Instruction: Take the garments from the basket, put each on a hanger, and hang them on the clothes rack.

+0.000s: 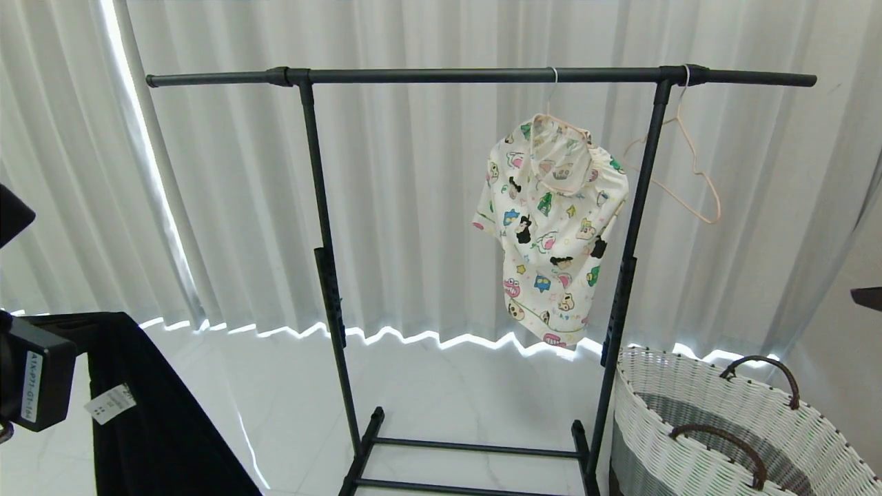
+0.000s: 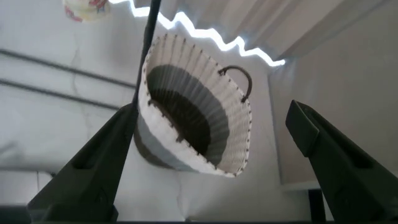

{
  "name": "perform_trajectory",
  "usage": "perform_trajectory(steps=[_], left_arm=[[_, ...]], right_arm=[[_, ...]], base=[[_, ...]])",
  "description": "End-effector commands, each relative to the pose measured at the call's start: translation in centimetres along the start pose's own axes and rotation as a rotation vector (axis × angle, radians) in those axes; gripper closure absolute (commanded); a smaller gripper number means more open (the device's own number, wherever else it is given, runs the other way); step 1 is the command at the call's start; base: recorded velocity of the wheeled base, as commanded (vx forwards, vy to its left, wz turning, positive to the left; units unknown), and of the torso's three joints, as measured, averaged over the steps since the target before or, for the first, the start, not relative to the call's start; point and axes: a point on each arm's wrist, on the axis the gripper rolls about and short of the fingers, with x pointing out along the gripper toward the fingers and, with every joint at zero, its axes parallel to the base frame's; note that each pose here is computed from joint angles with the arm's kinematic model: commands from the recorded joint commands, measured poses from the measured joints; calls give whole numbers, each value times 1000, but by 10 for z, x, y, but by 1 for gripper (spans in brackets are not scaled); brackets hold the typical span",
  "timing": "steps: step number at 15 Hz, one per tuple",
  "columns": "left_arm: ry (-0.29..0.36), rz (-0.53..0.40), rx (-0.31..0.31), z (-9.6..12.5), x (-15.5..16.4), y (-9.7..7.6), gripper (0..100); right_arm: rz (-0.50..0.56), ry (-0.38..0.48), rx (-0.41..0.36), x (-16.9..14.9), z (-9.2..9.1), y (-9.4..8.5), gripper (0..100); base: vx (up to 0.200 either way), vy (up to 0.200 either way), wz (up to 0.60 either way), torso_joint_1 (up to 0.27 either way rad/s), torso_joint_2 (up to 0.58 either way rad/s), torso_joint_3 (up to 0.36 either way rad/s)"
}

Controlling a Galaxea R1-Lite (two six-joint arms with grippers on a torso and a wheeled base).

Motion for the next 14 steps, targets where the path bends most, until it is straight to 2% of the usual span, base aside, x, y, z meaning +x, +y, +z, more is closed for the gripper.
perform_trajectory(steps=[1,4,7,10,14], left_arm=[[-13,9,-4,-3,-5,1,100],[-17,11,-2,-2,-6,1,100],[-21,18,-5,-6,-10,1,100],[-13,19,-3,-8,-9,1,100],[-7,17,-1,-9,-8,0,100]], right_arm=[[-20,5,5,3,-9,0,0],[-71,9,-11,2,-18,1,0],[-77,18,-47,1,-35,4,0],[-92,-25,-32,8,-37,5,0],[-61,-18,-18,13,-38,5,0]], base=[[0,0,0,0,0,0],[0,0,0,0,0,0],[0,0,0,0,0,0],[0,0,0,0,0,0],[0,0,0,0,0,0]])
